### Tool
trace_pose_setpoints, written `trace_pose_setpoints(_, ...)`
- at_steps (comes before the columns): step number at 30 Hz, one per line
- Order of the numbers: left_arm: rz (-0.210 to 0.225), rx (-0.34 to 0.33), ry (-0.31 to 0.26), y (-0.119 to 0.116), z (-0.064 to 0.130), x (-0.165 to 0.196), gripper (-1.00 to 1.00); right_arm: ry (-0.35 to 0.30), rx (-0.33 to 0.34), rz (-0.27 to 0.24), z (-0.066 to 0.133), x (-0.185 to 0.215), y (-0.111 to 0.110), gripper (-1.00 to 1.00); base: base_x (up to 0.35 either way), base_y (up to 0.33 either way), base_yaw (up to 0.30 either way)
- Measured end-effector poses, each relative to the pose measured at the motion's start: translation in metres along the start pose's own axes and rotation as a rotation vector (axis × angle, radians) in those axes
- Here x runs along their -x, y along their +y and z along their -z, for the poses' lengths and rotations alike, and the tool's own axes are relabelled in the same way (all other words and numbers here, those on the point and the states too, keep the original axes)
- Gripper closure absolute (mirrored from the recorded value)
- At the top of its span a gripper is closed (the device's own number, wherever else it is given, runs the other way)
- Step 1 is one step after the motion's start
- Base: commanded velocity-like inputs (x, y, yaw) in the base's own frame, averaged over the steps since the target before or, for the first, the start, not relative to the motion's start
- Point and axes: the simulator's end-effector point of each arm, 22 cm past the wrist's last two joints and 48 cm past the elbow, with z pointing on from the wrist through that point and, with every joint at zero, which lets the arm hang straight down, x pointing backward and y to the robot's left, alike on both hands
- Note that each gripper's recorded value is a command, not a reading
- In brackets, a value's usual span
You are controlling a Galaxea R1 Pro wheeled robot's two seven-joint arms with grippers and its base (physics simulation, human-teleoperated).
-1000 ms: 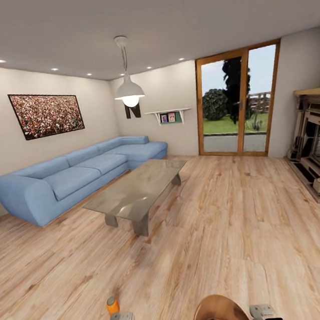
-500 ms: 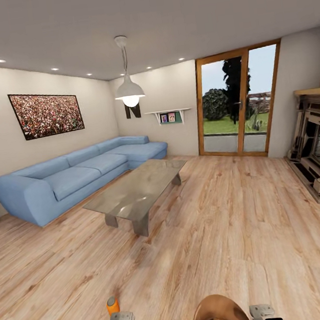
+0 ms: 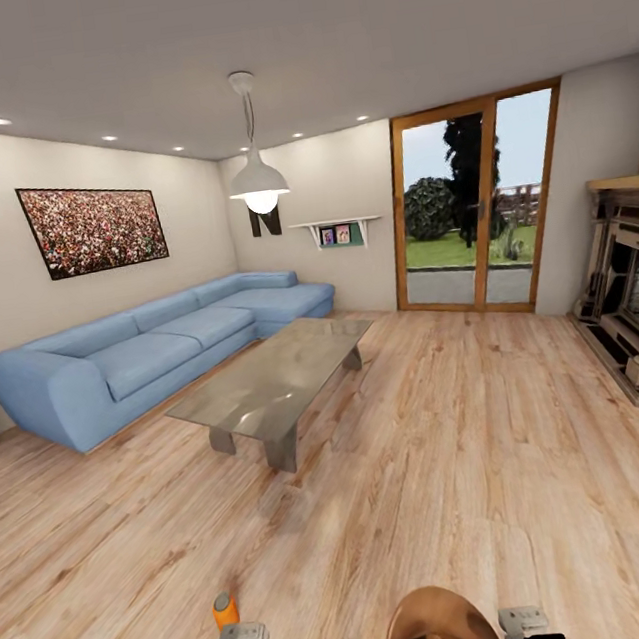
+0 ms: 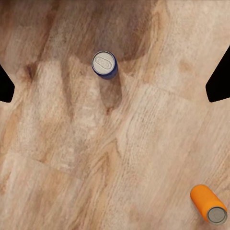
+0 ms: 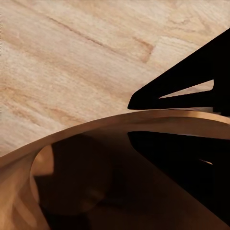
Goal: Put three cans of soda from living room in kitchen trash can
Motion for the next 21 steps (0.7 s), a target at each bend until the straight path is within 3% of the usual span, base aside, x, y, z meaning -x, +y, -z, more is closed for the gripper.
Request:
trace_pose_setpoints(13,0.002,-0.002,0.002,0.000,0.000,-0.001,-1.00,0.028,-0.014,-0.008,0.004,0.005,-0.010,1.00,0.000,0.000,0.000)
trace_pose_setpoints(17,0.002,-0.001,0.002,0.000,0.000,-0.001,-1.00,0.087,-0.026,-0.024,0.023,0.033,-0.015,1.00,0.000,0.000,0.000)
trace_pose_setpoints(20,0.002,-0.001,0.002,0.000,0.000,-0.001,-1.00,0.046,-0.034,-0.037,0.046,0.076,-0.018,1.00,0.000,0.000,0.000)
trace_pose_setpoints(21,0.002,-0.002,0.003,0.000,0.000,-0.001,-1.00,0.061,-0.044,-0.040,0.063,0.091,-0.021,1.00,0.000,0.000,0.000)
